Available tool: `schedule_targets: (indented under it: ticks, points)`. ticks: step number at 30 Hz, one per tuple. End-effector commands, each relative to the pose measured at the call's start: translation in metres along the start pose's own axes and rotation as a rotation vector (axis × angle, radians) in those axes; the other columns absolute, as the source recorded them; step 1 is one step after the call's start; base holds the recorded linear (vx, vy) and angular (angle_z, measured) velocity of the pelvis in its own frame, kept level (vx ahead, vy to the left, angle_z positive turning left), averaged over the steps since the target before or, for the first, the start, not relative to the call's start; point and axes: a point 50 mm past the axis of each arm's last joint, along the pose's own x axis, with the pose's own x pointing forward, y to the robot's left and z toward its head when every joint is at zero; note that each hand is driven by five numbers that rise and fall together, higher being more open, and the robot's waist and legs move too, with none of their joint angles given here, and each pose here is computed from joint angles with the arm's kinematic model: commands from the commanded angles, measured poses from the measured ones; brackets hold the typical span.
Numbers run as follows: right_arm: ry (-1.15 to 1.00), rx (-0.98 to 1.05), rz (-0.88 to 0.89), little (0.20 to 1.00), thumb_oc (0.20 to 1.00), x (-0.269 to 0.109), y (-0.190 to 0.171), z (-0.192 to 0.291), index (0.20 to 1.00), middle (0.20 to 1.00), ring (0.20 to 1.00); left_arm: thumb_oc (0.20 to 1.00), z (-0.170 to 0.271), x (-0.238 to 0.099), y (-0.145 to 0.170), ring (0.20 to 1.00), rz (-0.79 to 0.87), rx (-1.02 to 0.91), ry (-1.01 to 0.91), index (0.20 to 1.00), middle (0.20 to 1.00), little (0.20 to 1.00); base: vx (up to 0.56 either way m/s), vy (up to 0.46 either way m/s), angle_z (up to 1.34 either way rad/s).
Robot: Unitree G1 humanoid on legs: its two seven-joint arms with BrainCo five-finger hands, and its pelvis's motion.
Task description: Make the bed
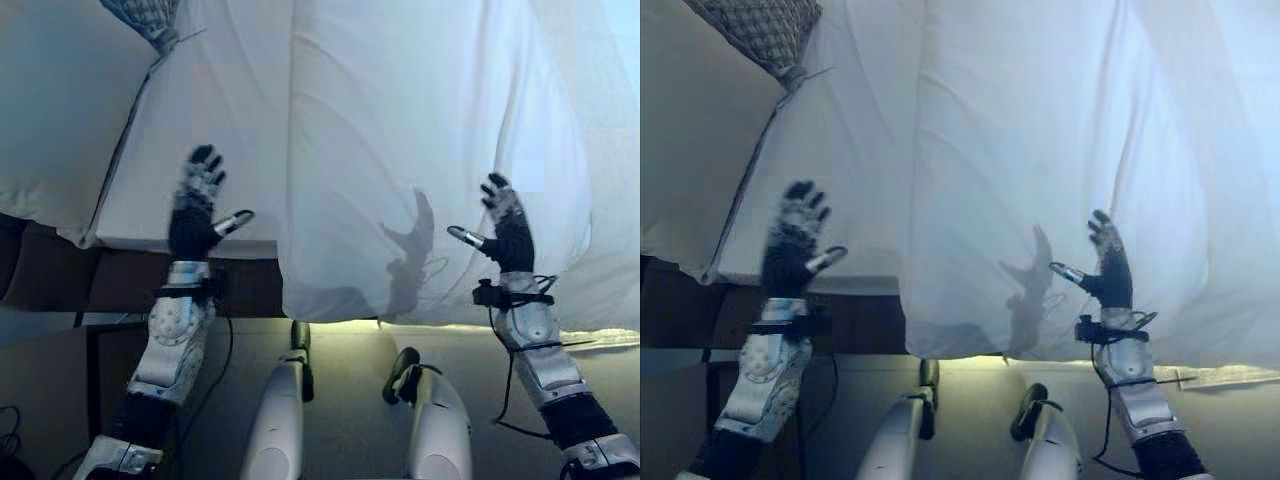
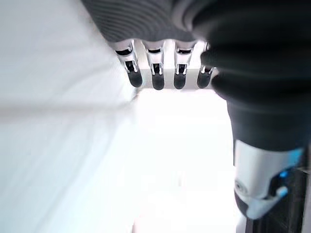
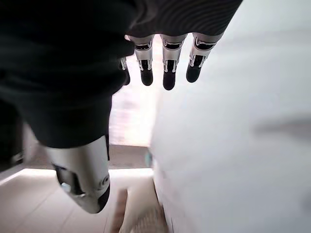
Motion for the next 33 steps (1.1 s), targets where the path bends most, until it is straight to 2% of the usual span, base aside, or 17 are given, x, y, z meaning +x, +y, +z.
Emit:
schedule_targets:
  ticks: [1,5,9,10,11,19,23,27,33]
  points:
    - [-0.073,0.141,0.108,1.000,1.000,0.022,0.014,0.019,1.000,1.000,1.000,1.000,0.013,0.022,-0.021,1.000,-0.148,-0.058,-0.058,1.000,1.000,1.000,-0.04,-0.001,-0.03]
    - [-0.078,0.212,0.110,1.000,1.000,0.053,0.026,0.027,1.000,1.000,1.000,1.000,0.004,0.052,-0.048,1.000,-0.240,-0.140,-0.009,1.000,1.000,1.000,-0.04,-0.010,-0.02]
    - [-0.065,0.287,0.098,1.000,1.000,0.087,0.043,0.038,1.000,1.000,1.000,1.000,-0.001,0.085,-0.078,1.000,-0.219,-0.346,0.033,1.000,1.000,1.000,-0.05,-0.029,-0.07]
    - [-0.067,0.287,0.099,1.000,1.000,0.088,0.043,0.039,1.000,1.000,1.000,1.000,0.000,0.086,-0.078,1.000,-0.220,-0.348,0.030,1.000,1.000,1.000,-0.05,-0.046,-0.12]
    - [-0.073,0.325,0.121,1.000,1.000,0.102,0.057,0.049,1.000,1.000,1.000,1.000,0.000,0.098,-0.091,1.000,-0.199,-0.410,0.042,1.000,1.000,1.000,-0.04,-0.037,-0.10]
    - [-0.067,0.407,0.154,1.000,1.000,0.135,0.085,0.074,1.000,1.000,1.000,1.000,0.000,0.131,-0.109,1.000,-0.146,-0.470,0.113,1.000,1.000,1.000,-0.01,-0.056,-0.21]
    - [-0.035,0.380,0.115,1.000,1.000,0.149,0.091,0.082,1.000,1.000,1.000,1.000,-0.007,0.142,-0.094,1.000,-0.072,-0.408,0.182,1.000,1.000,1.000,-0.01,-0.028,-0.13]
    - [0.044,0.342,0.047,1.000,1.000,0.158,0.086,0.077,1.000,1.000,1.000,1.000,-0.018,0.144,-0.064,1.000,0.078,-0.383,0.258,1.000,1.000,1.000,0.00,-0.034,-0.20]
    - [0.174,0.250,-0.132,1.000,1.000,0.158,0.039,0.057,1.000,1.000,1.000,1.000,-0.041,0.124,-0.009,1.000,0.285,-0.307,0.371,1.000,1.000,1.000,0.01,-0.055,-0.18]
